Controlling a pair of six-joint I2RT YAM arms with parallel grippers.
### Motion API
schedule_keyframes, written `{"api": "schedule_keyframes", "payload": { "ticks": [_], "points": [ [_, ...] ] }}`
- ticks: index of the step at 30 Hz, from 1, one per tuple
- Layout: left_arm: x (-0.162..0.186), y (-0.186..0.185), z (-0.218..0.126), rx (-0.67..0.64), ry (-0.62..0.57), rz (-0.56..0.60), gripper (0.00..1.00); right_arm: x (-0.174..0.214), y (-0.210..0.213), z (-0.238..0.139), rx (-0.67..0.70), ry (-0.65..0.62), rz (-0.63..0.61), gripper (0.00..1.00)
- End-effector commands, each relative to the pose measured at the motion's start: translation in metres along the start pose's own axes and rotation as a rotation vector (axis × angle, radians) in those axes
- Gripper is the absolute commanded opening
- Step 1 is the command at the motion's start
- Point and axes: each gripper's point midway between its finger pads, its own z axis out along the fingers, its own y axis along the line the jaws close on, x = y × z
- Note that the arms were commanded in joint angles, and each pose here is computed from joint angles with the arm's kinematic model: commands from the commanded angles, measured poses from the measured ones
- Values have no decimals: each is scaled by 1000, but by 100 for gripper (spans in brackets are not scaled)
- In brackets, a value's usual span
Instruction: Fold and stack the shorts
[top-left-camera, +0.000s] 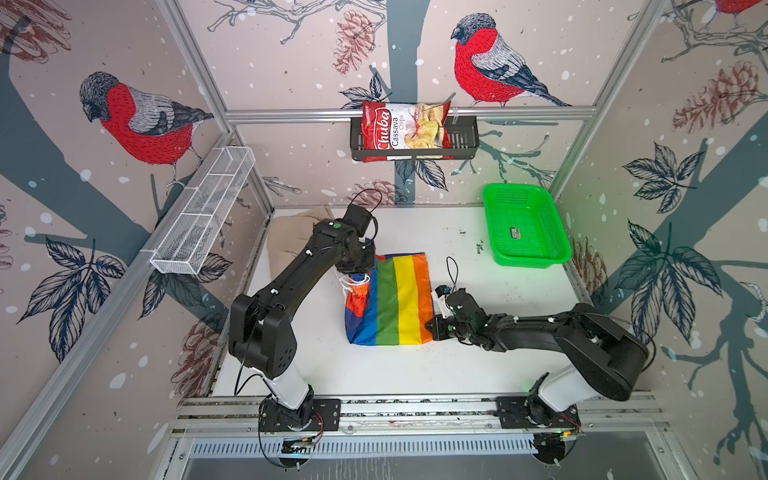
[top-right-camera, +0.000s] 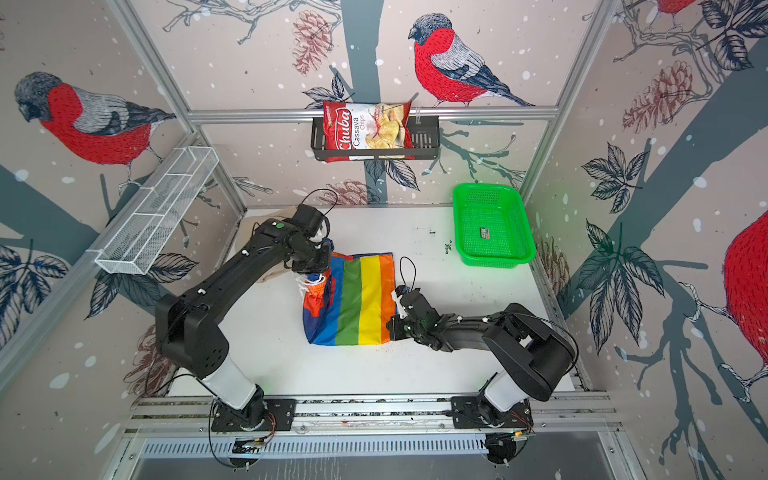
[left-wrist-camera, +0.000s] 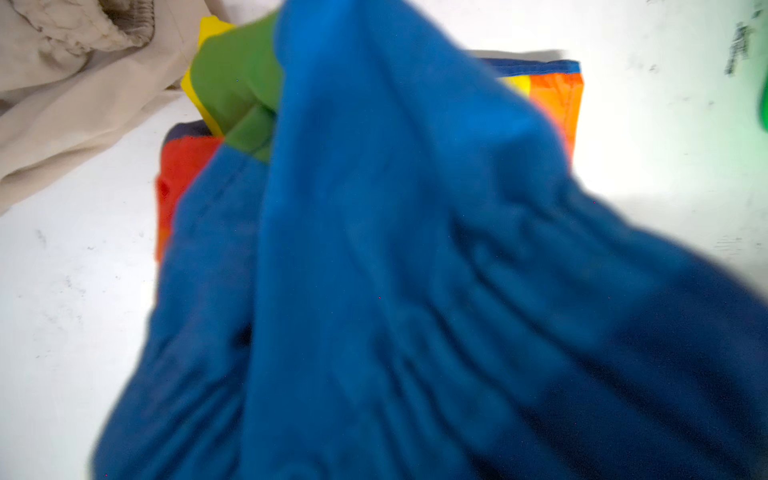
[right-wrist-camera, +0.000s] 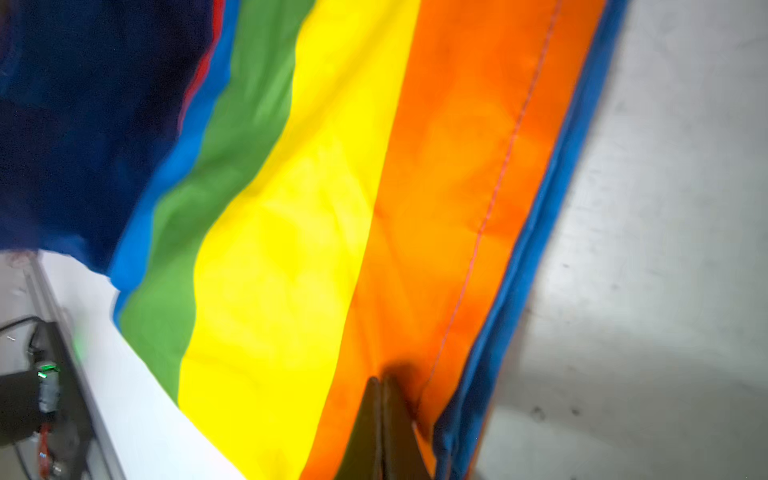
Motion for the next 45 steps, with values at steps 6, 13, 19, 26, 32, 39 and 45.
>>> {"api": "schedule_keyframes", "payload": {
  "ticks": [6, 13, 19, 26, 32, 39, 45],
  "points": [
    [20, -28, 25, -145, 108, 92, 18, 28, -26, 11, 66, 23, 56, 4],
    [50, -84, 79, -130, 231, 193, 20, 35, -20, 19, 33, 36, 58, 3],
    [57, -100, 120, -137, 289, 203, 40, 39, -23, 16, 46, 34, 49, 2],
    [64, -123, 139, -14, 320, 156, 69, 41, -26, 11, 55, 25, 51, 2],
    [69, -168, 112, 274, 310, 97, 76, 36, -24, -1, 61, 5, 52, 2],
    [55, -185, 47, 402, 181, 127, 79, 17, -21, -21, 74, -26, 53, 7],
    [72, -141, 41, 273, 129, 138, 72, -4, -25, -47, 83, -86, 88, 13]
  ]
}}
